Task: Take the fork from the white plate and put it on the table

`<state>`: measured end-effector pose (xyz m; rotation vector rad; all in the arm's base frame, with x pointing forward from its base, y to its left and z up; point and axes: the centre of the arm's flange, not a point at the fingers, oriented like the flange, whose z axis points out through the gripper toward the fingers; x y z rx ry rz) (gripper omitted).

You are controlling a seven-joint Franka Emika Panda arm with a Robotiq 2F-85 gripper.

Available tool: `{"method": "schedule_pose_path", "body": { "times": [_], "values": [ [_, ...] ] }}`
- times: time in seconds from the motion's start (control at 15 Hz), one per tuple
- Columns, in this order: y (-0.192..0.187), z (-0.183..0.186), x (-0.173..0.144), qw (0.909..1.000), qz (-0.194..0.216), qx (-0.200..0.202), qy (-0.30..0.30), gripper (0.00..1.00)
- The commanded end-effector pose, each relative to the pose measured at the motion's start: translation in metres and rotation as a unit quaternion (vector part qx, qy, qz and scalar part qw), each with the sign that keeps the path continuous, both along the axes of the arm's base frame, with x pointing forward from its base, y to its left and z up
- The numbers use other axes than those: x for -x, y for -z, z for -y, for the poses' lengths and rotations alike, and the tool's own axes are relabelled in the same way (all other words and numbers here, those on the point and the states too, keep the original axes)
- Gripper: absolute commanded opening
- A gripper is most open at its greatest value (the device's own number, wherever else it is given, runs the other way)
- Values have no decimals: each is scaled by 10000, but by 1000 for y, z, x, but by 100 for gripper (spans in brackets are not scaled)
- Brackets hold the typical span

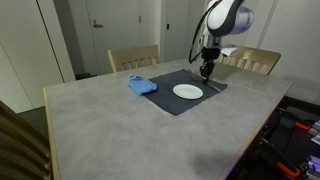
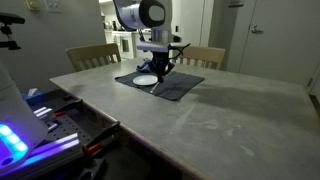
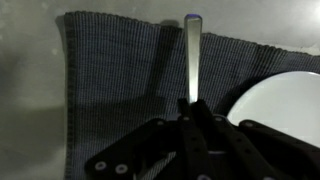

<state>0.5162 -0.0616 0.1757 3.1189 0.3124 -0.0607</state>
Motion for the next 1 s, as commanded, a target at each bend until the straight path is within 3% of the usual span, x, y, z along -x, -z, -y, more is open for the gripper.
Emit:
{"method": "schedule_pose_path", "body": {
  "times": [0.0,0.93],
  "values": [
    [20,0,-6,9991,266,6,335,3],
    [45,-6,-3,9982,340,-28,496,3]
  ]
}}
